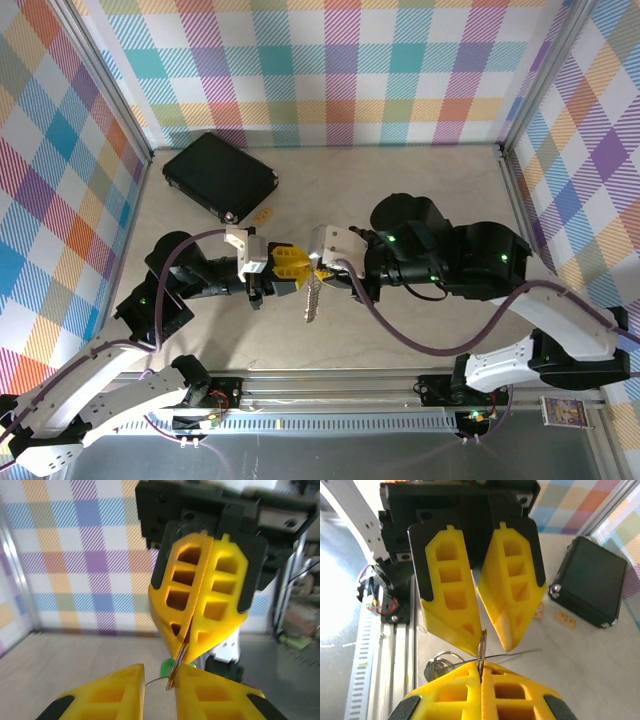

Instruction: Put the keys on the keyring

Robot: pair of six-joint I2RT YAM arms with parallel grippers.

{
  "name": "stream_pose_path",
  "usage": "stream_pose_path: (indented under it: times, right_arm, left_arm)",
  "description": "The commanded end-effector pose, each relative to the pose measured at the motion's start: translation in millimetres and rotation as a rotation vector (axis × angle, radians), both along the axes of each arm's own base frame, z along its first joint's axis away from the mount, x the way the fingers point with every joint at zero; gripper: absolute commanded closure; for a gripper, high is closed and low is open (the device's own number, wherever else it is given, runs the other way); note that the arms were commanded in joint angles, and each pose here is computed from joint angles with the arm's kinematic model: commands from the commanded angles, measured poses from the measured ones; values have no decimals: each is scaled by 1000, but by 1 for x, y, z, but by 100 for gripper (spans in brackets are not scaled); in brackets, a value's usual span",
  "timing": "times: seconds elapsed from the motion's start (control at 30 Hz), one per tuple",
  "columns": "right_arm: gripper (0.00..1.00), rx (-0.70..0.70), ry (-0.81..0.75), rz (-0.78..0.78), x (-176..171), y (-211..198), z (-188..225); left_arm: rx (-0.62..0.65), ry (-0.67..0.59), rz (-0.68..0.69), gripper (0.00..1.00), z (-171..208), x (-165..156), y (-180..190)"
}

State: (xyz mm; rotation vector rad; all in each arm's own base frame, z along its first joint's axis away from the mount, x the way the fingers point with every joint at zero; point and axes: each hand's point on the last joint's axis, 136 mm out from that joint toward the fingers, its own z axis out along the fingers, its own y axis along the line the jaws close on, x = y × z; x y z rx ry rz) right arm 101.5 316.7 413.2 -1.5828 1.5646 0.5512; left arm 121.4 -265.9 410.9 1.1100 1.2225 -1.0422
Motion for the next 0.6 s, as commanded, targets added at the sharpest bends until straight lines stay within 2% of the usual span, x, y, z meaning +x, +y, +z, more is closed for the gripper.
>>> stream_pose_path:
  times: [0.0,0.2,0.3,0.5,0.57]
  right_arm:
    - [100,-87,-16,7,0,-2,-11]
    - [100,-122,-10,22,0,9,-21]
    - [100,-130,-10,26,1,11,-20]
    - [99,-115,-13,22,1,11,-17]
    - [92,-79,-13,22,-1,9,-11]
  left_arm:
    - [178,-25,107,79,-30,13,12]
    - [170,-38,85,88,-31,10,9]
    - [149,-43,57,100,-26,8,5]
    - [32,-67,5,100,0,-4,4]
    - [-7,-69,-20,100,10,-10,5]
